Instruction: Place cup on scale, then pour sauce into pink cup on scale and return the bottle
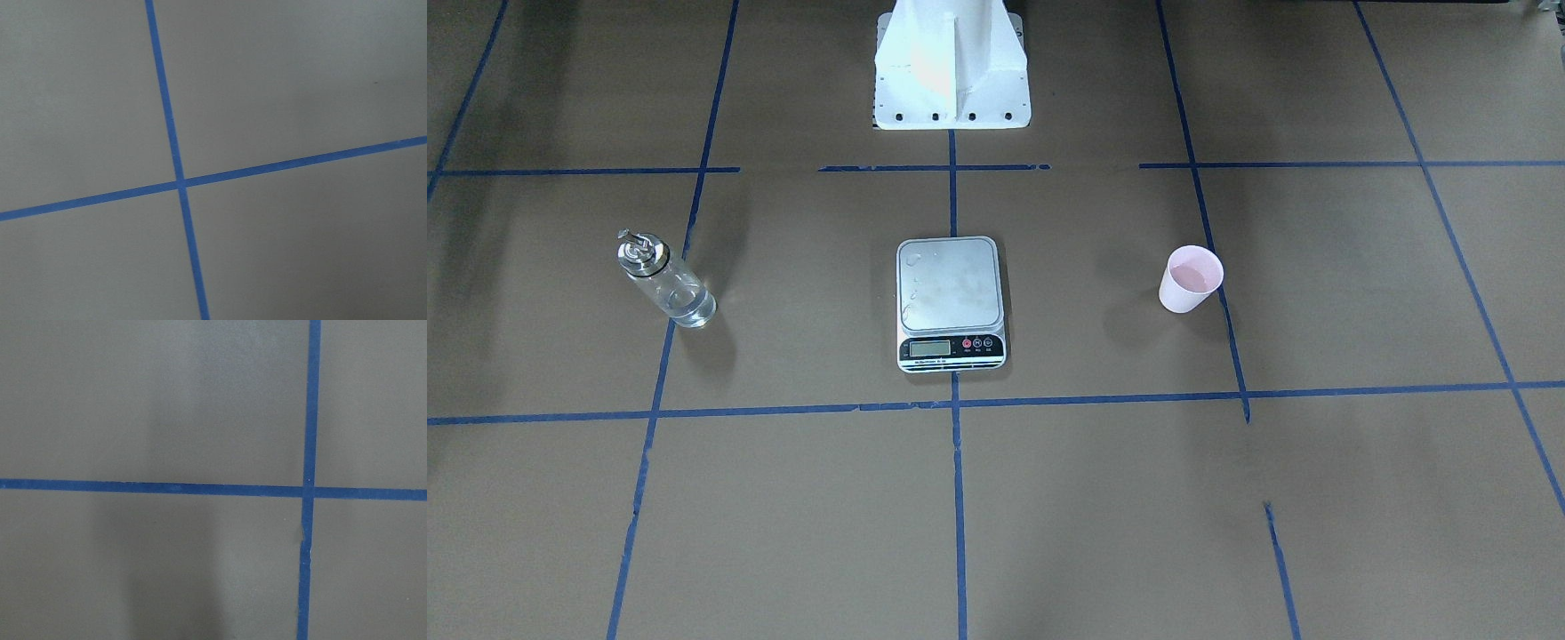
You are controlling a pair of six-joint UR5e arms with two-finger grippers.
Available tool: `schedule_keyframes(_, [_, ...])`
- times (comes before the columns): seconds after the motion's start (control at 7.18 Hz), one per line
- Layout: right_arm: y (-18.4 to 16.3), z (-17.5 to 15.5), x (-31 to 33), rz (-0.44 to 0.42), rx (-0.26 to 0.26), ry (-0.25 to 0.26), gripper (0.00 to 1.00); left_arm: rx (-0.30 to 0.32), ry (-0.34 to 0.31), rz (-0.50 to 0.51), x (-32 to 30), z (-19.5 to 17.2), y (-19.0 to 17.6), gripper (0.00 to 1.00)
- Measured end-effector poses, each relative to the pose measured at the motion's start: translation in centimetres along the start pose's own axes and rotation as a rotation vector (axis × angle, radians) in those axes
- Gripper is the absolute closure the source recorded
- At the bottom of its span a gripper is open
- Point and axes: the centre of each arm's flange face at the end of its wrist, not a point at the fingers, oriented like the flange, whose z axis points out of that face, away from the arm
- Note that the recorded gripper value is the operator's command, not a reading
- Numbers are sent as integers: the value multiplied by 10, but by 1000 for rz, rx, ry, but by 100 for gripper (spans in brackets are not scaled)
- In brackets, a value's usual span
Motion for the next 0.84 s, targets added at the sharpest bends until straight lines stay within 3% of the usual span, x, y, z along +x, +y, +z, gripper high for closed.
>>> schedule_keyframes(0.28, [6,-4,3,-7,1,-32,0,21,-12,28,17,-18,-5,0])
schedule_keyframes(0.56, [6,-5,0,-73,10,-20,0,54,-9,63,38,-40,-9,0])
schedule_keyframes(0.7, [4,-6,-2,-111,14,-13,0,69,39,79,51,-49,-9,0])
schedule_keyframes(0.84, [4,-6,-3,-123,13,-30,0,68,151,86,66,-52,-6,0])
